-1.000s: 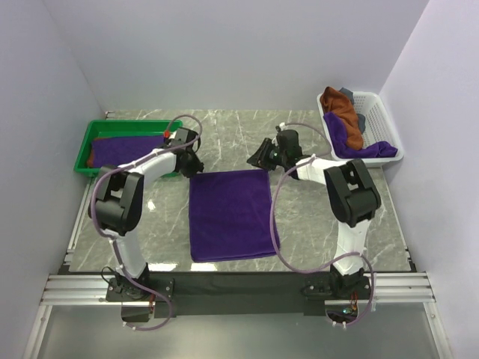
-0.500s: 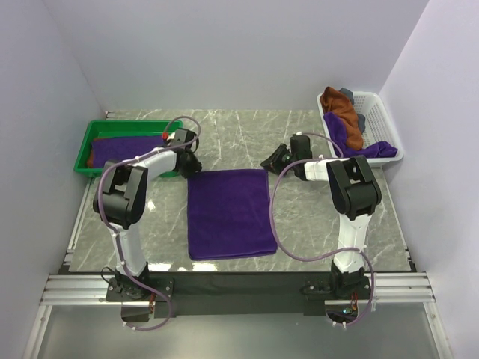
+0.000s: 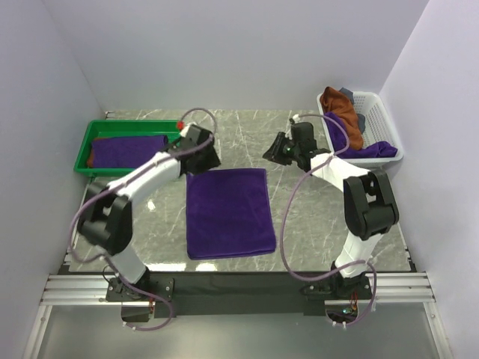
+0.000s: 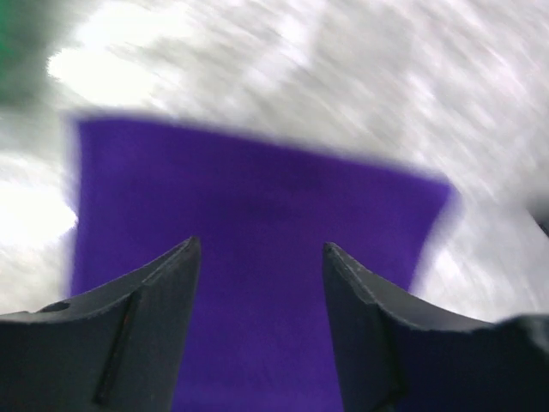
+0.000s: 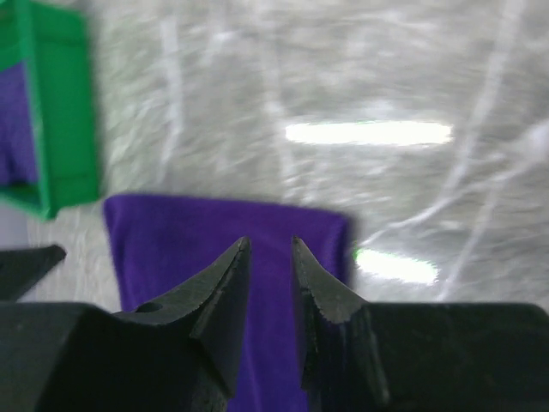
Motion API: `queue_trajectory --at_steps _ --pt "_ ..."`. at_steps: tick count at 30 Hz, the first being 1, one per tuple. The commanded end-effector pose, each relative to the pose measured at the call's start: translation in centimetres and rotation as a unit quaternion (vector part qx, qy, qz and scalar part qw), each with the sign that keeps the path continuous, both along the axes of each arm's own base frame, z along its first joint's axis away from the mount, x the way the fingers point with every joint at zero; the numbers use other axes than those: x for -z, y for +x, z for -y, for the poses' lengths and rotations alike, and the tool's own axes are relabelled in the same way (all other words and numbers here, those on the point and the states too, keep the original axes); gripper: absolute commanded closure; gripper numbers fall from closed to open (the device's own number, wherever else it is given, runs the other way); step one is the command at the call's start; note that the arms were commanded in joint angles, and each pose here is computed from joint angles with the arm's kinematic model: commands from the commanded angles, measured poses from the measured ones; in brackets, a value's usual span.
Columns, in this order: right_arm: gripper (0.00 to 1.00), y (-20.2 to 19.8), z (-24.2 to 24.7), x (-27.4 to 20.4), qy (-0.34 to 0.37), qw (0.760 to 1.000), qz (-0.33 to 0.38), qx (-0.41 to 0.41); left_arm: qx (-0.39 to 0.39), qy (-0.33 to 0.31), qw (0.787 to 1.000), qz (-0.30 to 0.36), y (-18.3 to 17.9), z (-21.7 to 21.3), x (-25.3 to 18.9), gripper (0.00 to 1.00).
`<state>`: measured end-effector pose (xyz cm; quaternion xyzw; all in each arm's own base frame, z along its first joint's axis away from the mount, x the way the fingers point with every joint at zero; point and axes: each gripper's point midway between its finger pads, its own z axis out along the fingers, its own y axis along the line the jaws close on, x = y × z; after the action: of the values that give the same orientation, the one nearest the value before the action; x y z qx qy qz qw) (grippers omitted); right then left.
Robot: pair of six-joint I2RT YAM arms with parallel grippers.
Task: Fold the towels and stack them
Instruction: Fold the towel
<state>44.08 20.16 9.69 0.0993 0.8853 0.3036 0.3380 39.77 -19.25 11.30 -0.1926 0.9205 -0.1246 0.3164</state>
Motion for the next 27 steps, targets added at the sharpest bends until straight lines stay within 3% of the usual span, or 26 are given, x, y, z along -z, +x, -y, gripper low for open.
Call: queue_trajectory --at_steps 1,9,13,18,27 --pt "0.67 -2.0 -2.3 -2.7 -0.02 0.997 0.036 -0.064 0.048 0.01 0.999 -0.004 -5.8 2.4 -1.3 0.37" --pt "0.68 -3.1 -5.3 -2.5 -0.022 0.993 0.048 -0.106 0.144 0.024 0.985 -0.096 -19.1 4.9 4.7 0.45" --pt "0.68 -1.6 -5.6 -1.6 -0.022 0.995 0.038 -0.092 0.163 0.047 0.977 -0.126 -22.7 4.8 7.2 0.47" --pt "0.67 -0.5 -6.3 1.9 -0.019 0.996 -0.007 -0.085 0.178 0.061 0.97 -0.155 -25.5 4.3 9.1 0.53" --pt "0.68 -0.5 -3.7 7.7 -0.034 0.995 -0.094 -0.017 0.2 0.054 0.963 -0.172 -28.2 3.2 9.1 0.54"
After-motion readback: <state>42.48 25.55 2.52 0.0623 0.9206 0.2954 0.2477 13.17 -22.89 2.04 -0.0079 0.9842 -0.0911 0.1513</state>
